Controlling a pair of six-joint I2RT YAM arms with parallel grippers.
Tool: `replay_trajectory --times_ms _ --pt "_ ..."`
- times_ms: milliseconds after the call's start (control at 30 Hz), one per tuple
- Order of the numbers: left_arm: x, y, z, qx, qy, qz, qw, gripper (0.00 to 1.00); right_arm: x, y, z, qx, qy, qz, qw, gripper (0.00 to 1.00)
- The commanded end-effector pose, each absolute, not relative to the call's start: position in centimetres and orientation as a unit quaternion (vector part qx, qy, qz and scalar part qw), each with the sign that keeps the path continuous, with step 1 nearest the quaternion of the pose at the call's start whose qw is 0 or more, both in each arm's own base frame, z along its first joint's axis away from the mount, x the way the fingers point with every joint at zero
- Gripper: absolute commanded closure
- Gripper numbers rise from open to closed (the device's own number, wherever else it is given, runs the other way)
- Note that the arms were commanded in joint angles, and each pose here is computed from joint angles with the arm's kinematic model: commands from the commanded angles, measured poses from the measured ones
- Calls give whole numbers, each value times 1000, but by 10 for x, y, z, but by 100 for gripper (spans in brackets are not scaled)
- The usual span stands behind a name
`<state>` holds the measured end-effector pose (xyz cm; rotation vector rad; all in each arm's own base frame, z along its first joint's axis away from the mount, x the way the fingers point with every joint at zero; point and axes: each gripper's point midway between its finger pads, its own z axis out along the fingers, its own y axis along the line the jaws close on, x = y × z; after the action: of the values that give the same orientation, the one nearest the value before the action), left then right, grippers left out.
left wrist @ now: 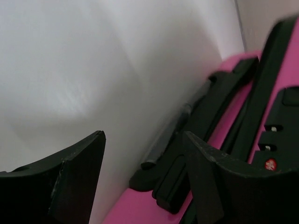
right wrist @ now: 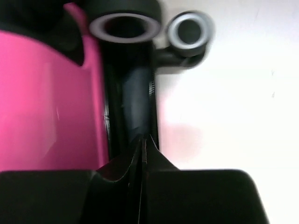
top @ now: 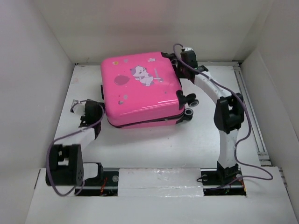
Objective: Pack the luggage
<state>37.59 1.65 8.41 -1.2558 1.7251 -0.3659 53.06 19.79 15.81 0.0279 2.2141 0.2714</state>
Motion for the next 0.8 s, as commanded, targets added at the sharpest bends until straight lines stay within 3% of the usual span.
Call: replay_trajectory --times_ms 0,67,100,167,200,233,333,367,400,433,467,500,533,567,633,667,700,767 --pt "319 -103 71 -380 797 -261 389 37 514 311 275 -100 827 264 487 94" --pt "299 -125 91 -359 788 -284 411 37 525 282 300 -81 826 241 503 80" --pt "284 -127 85 -368 793 -279 398 38 525 273 307 -75 825 238 507 67" --pt "272 -136 112 -352 775 -302 429 38 520 240 342 -57 807 229 542 53" --pt "267 -132 115 -353 772 -295 439 38 515 228 326 -50 816 220 532 49" --pt "263 -127 121 -341 778 -276 449 31 499 213 358 -45 796 225 560 38" --pt "265 -89 165 -366 747 -214 512 23 476 185 350 -29 794 222 565 34" --pt "266 -79 179 -377 733 -202 528 14 456 172 383 -18 765 234 600 34" --pt "270 -64 212 -398 694 -201 566 12 428 165 373 -2 765 245 595 41" --pt "269 -59 215 -395 691 -192 575 12 430 163 341 4 782 234 578 41" --pt "276 -60 243 -399 660 -217 599 12 403 156 361 21 758 258 599 65" --pt "278 -61 258 -391 648 -227 614 12 395 152 362 32 738 267 619 76" --pt "285 -61 270 -387 636 -230 627 12 383 148 310 54 763 254 592 88" --pt "293 -62 303 -388 602 -254 649 12 373 146 299 68 763 256 590 100" --pt "322 -63 307 -391 615 -239 642 12 355 130 283 101 759 245 594 100" --pt "335 -62 315 -381 618 -234 646 12 345 128 248 109 779 238 570 100" --pt "348 -59 344 -388 599 -249 655 12 338 121 241 118 778 239 569 100" --pt "394 -48 332 -375 625 -259 634 14 325 120 206 126 793 239 546 100"
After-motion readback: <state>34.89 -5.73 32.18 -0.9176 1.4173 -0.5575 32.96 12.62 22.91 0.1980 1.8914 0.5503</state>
